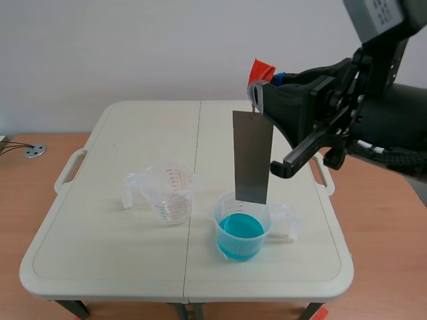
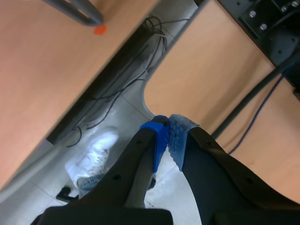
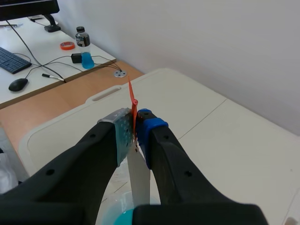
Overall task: Hold the metal plate by the orange handle, dip it into the blue solution, take it out and point at it, then put the plate back in the beaker on the left.
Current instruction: 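Lower the plate into the blue solution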
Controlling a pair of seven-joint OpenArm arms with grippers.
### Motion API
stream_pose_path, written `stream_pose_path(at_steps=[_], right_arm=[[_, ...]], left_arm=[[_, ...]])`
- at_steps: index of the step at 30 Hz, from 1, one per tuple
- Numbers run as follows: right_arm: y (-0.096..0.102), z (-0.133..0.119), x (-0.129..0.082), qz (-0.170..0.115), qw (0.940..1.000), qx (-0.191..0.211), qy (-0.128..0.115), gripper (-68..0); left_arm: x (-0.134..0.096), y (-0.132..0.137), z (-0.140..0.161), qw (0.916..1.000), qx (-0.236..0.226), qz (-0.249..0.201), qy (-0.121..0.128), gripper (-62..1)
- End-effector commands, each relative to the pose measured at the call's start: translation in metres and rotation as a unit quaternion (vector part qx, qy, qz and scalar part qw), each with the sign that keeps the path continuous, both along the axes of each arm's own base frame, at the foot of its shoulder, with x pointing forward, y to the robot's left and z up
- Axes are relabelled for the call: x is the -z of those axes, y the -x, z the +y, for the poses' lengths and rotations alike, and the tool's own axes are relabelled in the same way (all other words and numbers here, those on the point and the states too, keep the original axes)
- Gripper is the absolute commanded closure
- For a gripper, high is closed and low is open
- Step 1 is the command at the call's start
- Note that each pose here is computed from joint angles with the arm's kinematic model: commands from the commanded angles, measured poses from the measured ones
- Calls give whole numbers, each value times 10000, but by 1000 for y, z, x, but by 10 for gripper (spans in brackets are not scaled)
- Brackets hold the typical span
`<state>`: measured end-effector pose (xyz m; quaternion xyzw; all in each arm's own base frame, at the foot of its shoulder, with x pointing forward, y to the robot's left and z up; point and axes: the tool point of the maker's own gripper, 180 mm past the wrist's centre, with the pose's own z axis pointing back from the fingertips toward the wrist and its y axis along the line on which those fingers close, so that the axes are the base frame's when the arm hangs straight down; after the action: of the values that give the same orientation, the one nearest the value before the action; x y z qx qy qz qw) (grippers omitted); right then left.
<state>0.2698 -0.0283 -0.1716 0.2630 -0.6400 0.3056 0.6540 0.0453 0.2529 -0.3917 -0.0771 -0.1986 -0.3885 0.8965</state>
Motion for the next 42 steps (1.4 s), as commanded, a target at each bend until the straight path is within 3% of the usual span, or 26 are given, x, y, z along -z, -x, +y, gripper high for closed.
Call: stream_pose_path(at_steps=[1, 13, 26, 42], right_arm=[[0, 1, -10, -154, 9998, -69, -119, -15], [-6, -5, 15, 201, 9995, 26, -224, -15], [-2, 5, 52, 696, 9973, -92, -230, -15], [-2, -4, 100, 932, 9954, 45, 222, -15]], left_arm=[[-2, 2, -5, 9999, -10, -10, 102, -27], [-1, 10, -4, 9999, -9, 113, 68, -27], [0, 10, -5, 9999, -32, 117, 83, -27], [0, 11, -5, 9999, -32, 133, 67, -27]])
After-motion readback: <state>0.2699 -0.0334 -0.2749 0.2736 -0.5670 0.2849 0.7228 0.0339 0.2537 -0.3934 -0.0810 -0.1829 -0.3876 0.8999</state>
